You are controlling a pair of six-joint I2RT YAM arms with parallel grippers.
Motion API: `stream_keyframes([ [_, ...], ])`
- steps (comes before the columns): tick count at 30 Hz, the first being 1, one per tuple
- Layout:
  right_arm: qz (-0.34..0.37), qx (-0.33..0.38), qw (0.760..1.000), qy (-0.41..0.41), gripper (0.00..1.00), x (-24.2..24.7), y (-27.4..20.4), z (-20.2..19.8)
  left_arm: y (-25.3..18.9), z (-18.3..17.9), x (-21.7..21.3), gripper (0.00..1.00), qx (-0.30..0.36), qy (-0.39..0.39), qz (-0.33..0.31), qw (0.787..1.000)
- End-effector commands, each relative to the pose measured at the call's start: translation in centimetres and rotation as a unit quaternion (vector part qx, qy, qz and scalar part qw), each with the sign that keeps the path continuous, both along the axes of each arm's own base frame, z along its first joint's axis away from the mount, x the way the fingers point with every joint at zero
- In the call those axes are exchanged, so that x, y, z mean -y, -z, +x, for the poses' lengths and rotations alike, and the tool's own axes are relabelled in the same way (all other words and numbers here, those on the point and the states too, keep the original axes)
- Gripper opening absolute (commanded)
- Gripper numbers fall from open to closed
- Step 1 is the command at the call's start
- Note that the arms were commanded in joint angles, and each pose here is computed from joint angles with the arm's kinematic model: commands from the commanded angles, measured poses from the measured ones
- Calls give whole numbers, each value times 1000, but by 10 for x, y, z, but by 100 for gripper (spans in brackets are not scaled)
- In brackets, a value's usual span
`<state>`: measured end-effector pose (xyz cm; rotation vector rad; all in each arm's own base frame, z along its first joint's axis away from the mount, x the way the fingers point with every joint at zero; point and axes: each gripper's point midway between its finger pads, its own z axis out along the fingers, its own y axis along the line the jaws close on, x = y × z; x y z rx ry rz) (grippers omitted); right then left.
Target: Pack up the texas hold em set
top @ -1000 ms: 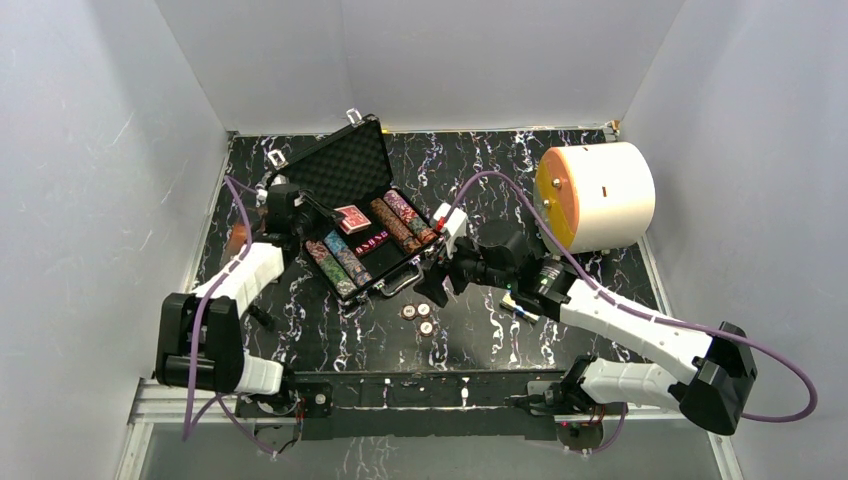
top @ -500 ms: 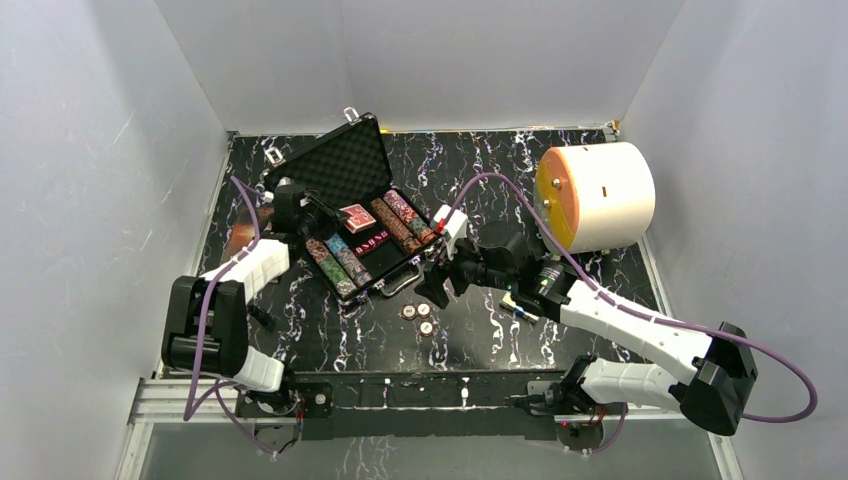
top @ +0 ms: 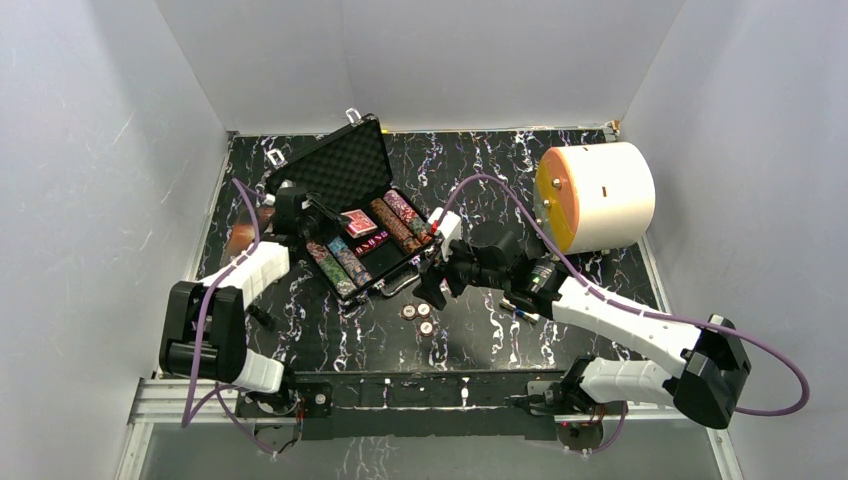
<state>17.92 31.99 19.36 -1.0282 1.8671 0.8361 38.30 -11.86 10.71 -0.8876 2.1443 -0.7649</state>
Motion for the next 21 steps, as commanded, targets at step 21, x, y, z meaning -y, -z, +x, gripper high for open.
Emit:
stream_keyframes([
  [21, 12, 5, 1000, -9, 89, -5, -1, 0, 3, 22, 14, 9, 11, 14, -10, 1000],
])
